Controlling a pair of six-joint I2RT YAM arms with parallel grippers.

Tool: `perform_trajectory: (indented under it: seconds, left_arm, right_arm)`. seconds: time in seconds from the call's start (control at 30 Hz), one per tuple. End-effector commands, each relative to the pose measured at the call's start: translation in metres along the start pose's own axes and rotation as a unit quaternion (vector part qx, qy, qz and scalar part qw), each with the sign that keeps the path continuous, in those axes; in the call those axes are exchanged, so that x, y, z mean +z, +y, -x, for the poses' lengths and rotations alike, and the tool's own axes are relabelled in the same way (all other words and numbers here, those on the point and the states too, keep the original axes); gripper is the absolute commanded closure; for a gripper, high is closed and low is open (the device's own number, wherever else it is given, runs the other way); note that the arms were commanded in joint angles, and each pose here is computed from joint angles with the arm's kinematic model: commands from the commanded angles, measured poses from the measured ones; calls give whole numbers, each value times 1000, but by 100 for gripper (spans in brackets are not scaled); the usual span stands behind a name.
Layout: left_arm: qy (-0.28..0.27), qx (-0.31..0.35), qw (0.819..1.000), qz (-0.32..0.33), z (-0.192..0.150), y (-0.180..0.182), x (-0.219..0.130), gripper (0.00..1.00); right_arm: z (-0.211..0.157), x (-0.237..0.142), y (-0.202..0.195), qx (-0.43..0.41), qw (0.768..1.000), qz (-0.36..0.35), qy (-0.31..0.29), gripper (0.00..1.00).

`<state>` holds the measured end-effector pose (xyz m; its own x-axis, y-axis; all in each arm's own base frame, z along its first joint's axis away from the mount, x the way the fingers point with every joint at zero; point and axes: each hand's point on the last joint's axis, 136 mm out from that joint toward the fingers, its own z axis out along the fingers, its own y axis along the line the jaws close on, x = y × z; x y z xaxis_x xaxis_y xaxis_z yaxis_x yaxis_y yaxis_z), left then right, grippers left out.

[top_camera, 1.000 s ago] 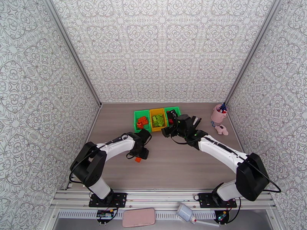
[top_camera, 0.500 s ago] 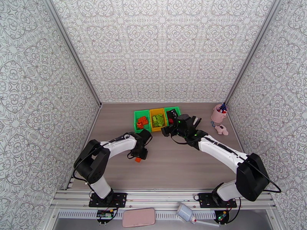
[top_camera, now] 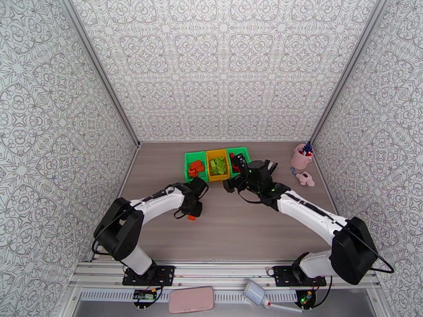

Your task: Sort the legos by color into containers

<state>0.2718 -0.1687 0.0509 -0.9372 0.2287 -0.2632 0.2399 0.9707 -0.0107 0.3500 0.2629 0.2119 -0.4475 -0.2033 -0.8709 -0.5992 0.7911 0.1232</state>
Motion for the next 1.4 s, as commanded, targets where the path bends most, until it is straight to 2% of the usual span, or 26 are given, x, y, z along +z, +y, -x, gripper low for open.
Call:
perform_trajectory:
  seconds: [0.0,0.2,0.33,0.57,0.83,1.07,1.23,1.37]
  left_arm:
    - [-110,-19,993,-26,40,-4,-27,70]
    - [-268,-56,961,-51,109,-2,-71,70]
    - [-321,-82,943,-39,149,9,-87,70]
    - [-334,-126,934,-20,194,33,-80,70]
    - [-313,-141,939,3,228,63,-45,70]
    - [-290,-134,947,4,250,70,-14,70]
    - [-282,-121,952,0,255,70,-10,62]
    - [-305,-111,946,-7,259,67,-34,44]
  right_arm:
    - [2,-14,15,-17,999,44,-14,2]
    - [12,-27,31,-22,994,89,-60,2]
    - [18,-28,45,-19,989,129,-74,2]
    - [12,-14,57,-20,987,146,-65,2]
    - [8,1,77,-23,985,165,-54,2]
    - [5,6,78,-22,985,164,-46,2]
    - [-1,4,75,-23,987,153,-37,2]
    - [-4,2,69,-21,990,137,-36,2]
